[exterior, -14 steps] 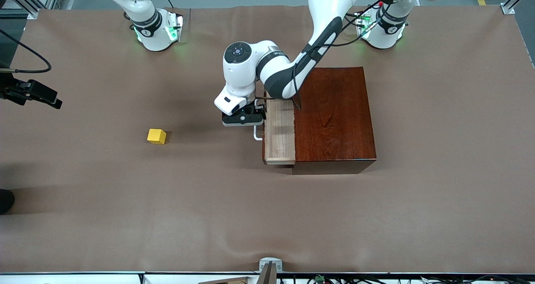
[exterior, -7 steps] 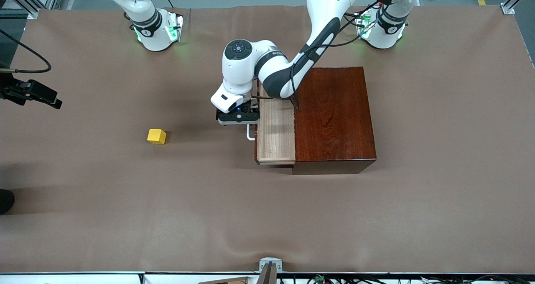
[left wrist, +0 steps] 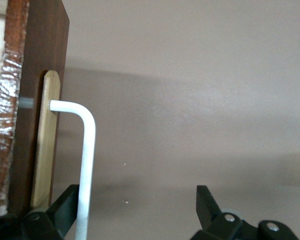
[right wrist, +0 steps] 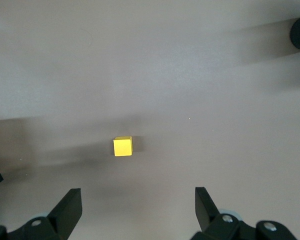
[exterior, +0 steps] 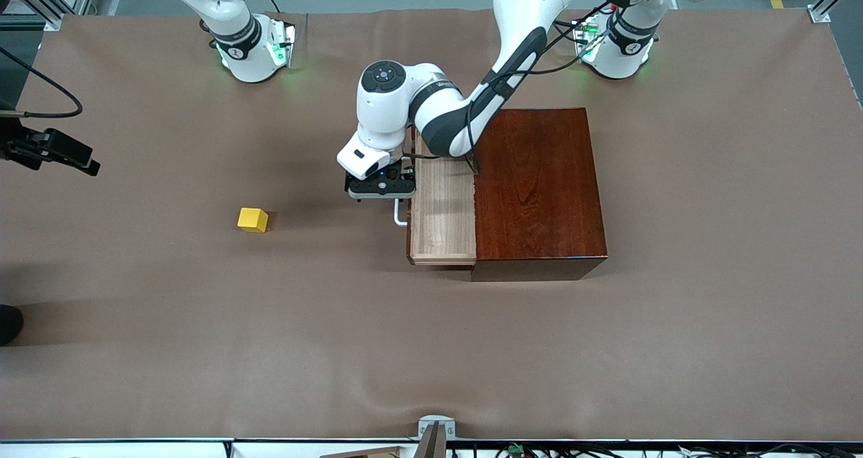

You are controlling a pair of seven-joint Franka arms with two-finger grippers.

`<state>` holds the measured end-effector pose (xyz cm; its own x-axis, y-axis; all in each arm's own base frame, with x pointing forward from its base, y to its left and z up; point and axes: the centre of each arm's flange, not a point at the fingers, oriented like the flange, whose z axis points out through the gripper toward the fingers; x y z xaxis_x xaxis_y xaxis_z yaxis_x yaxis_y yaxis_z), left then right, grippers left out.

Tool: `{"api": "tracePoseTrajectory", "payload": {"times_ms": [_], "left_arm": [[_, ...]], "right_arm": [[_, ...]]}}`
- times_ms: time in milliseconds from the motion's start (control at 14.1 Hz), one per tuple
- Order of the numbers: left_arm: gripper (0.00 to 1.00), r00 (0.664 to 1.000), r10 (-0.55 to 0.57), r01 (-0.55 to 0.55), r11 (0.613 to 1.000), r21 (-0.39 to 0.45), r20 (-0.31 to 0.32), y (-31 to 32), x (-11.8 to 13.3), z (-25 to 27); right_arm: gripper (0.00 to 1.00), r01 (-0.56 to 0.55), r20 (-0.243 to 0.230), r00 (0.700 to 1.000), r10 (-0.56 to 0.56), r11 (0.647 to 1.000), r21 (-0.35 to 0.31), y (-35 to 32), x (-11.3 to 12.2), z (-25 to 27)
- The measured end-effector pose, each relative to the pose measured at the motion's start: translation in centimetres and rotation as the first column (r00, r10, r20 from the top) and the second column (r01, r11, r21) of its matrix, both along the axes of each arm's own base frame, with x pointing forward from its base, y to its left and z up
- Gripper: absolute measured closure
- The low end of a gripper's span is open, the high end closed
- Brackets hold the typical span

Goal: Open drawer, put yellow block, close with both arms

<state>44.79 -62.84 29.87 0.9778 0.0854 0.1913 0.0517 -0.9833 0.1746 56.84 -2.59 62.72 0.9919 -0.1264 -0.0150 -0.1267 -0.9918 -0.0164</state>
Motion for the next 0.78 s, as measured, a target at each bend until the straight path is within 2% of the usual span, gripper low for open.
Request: {"api": "tracePoseTrajectory", "payload": {"times_ms": [355, 780], "left_arm": [[0.00, 1.000, 0.013, -0.012, 0.998, -0.059, 0.023, -0.8, 0.1, 3.9], [0.00, 0.998, 0.049, -0.048, 0.998, -0.037, 0.027, 0.8, 1.0, 9.6]], "right_arm": [[0.00, 0.000, 0.000, 1.000, 0.000, 1.000, 0.000, 0.0, 0.0, 0.0], [0.00, 0.000, 0.000, 1.000, 0.000, 1.000, 0.000, 0.0, 0.0, 0.0]]}}
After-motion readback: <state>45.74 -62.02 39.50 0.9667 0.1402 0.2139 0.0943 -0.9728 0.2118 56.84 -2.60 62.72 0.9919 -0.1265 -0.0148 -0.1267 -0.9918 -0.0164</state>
